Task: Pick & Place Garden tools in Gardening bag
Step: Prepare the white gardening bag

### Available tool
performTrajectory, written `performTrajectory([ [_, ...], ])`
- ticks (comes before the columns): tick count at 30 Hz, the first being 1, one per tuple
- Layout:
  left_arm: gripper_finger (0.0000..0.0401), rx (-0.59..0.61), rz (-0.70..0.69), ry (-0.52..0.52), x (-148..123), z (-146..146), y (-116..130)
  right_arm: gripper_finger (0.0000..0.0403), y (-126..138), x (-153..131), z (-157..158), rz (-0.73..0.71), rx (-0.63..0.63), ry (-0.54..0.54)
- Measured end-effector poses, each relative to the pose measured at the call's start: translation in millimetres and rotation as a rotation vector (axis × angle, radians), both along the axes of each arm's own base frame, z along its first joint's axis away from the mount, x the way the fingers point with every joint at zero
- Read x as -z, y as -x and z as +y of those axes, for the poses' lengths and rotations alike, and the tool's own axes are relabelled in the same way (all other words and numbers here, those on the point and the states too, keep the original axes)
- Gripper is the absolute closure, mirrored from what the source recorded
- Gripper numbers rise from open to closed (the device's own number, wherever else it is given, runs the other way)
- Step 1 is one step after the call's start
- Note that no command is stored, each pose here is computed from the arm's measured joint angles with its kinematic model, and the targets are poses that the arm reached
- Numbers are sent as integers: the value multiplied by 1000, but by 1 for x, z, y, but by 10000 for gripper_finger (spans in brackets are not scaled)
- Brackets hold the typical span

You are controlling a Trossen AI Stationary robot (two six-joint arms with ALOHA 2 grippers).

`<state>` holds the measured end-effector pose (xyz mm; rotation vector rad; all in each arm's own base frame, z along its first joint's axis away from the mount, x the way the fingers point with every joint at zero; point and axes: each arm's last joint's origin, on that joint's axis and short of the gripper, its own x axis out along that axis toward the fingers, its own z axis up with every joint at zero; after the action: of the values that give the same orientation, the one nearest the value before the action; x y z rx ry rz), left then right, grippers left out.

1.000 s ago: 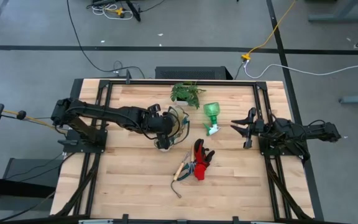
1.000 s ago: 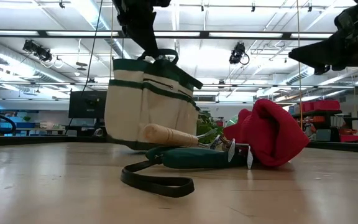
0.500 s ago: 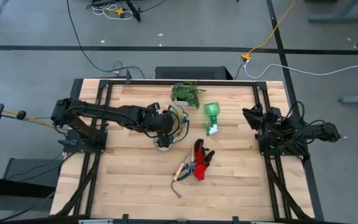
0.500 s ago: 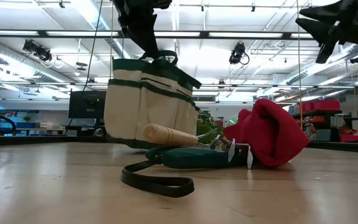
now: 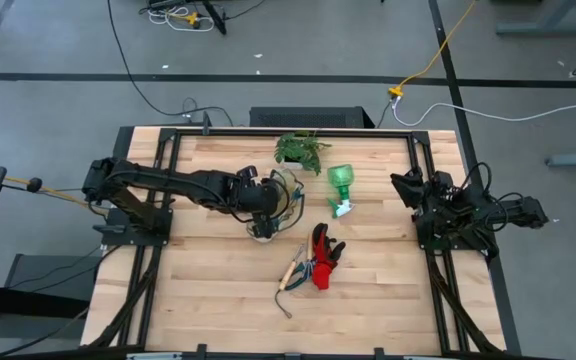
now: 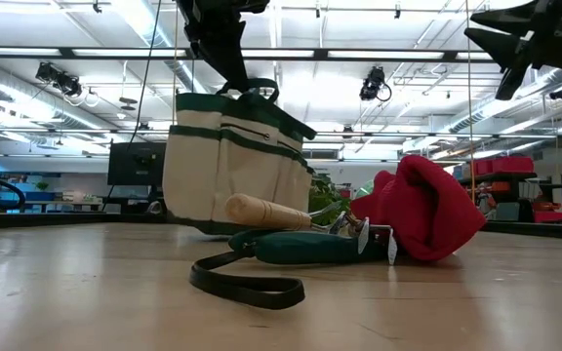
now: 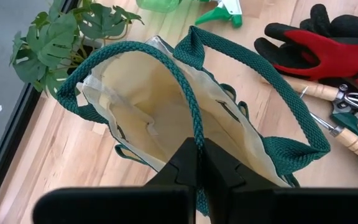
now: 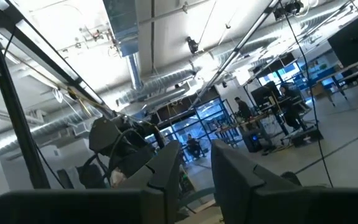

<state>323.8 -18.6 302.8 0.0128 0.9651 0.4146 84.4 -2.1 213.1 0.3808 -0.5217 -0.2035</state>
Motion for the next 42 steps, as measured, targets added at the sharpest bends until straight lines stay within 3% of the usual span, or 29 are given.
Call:
performTrajectory([
  [12,388,2,0,3,0,0,0,309,-1,-1,1,-15,-37,10],
  [19,391,2,-2,3,0,0,0,309,-16,-19,4,86,-87,52],
  [31,391,-3,-7,8,0,0,0,309,-95,-74,11,522,-38,302],
  [42,380,-4,-6,8,0,0,0,309,-162,-81,5,840,-55,450],
])
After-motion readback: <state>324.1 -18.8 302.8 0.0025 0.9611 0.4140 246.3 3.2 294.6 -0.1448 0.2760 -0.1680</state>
